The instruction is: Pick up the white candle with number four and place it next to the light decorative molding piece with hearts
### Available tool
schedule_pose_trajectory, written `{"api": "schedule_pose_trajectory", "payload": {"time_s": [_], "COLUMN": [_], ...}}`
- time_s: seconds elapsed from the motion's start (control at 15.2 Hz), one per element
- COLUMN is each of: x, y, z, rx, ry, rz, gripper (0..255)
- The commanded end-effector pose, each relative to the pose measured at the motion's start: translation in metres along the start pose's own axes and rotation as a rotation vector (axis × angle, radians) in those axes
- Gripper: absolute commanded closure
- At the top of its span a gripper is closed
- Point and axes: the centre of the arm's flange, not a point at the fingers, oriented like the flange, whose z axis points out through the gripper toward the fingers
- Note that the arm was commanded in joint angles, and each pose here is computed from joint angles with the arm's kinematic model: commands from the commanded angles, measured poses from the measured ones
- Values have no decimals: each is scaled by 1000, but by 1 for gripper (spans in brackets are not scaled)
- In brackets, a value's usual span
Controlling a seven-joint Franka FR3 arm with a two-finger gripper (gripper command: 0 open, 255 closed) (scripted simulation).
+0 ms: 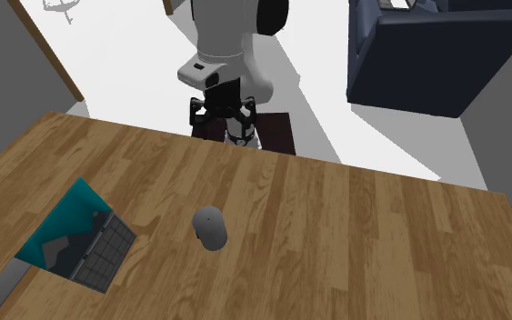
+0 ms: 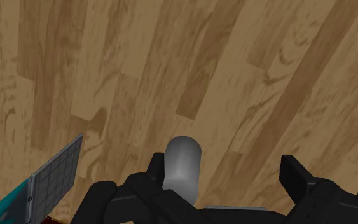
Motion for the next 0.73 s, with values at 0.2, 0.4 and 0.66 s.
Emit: {"api": "schedule_pose_trajectory", "payload": {"time_s": [0.2,0.4,0.66], "x": [37,74,122], "y": [11,19,23], "z": [24,49,86], "rx": [-2,-4,-7], "ry": [-49,-99,-165], "rz": [-103,-205,-342], "gripper": [0,0,0]}}
